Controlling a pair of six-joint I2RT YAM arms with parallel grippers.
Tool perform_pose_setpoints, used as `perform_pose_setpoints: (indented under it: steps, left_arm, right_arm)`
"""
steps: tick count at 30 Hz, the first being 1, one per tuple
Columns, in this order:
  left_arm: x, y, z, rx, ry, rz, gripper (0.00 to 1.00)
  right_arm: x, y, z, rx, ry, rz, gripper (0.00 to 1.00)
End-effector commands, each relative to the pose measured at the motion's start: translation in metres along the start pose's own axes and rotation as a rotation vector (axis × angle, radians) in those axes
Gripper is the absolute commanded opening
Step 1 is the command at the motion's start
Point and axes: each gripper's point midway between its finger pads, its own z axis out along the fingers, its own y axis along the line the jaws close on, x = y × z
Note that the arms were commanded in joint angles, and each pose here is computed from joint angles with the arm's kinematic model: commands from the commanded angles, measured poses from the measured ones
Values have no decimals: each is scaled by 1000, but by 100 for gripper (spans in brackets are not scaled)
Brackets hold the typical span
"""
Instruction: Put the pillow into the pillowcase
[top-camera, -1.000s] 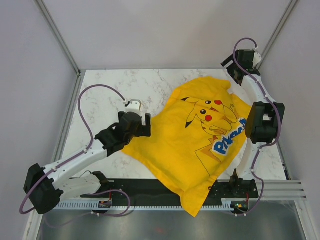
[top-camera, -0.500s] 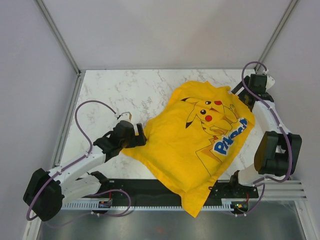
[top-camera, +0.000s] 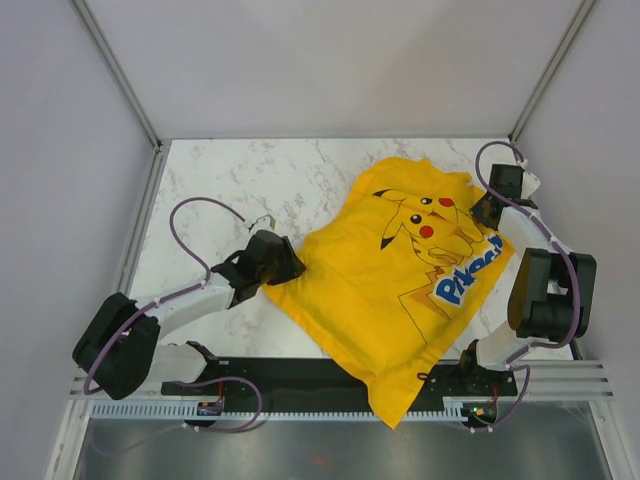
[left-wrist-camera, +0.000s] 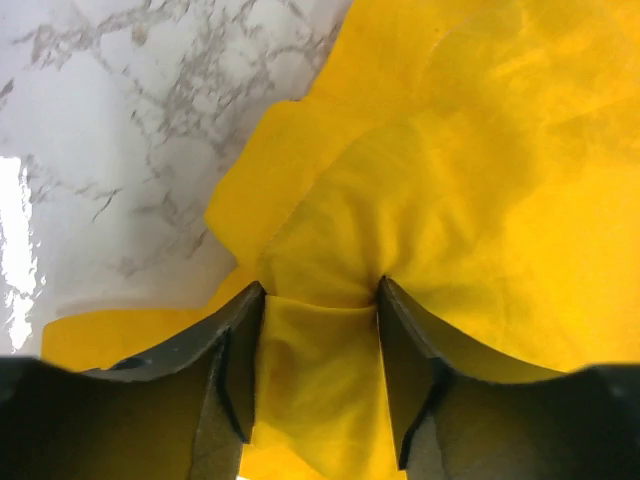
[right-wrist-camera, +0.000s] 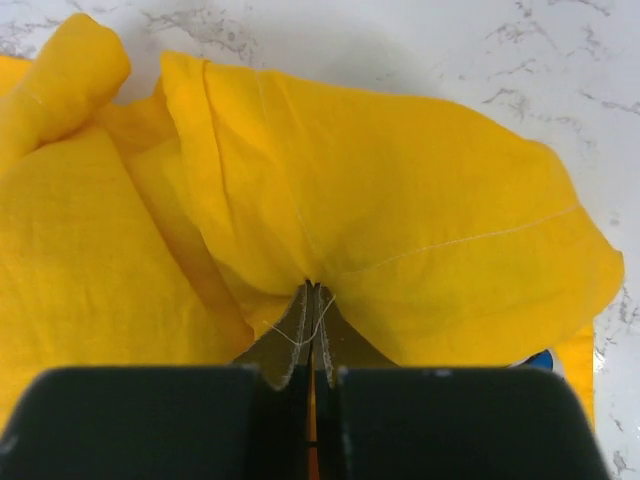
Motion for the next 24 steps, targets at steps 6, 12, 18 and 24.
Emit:
perform_pose_setpoints:
  steps: [6,12,18,24]
  left_arm:
    - [-63,-17,22,24,-149,-95,2]
    - [-169,57,9,-61,-300,-221,2]
    - [-279,72,-11,-172,-506,-138,2]
    - [-347,77,-1,-353,-487,-52,57]
  right_arm:
    - [-32,-31,-13,81,-125,148,0]
    - [-47,-59,-29,113,-171,242,0]
    - [-44,-79,-45,174,-199,308,12]
    - [-25,-94,-72,129,-289,446,60]
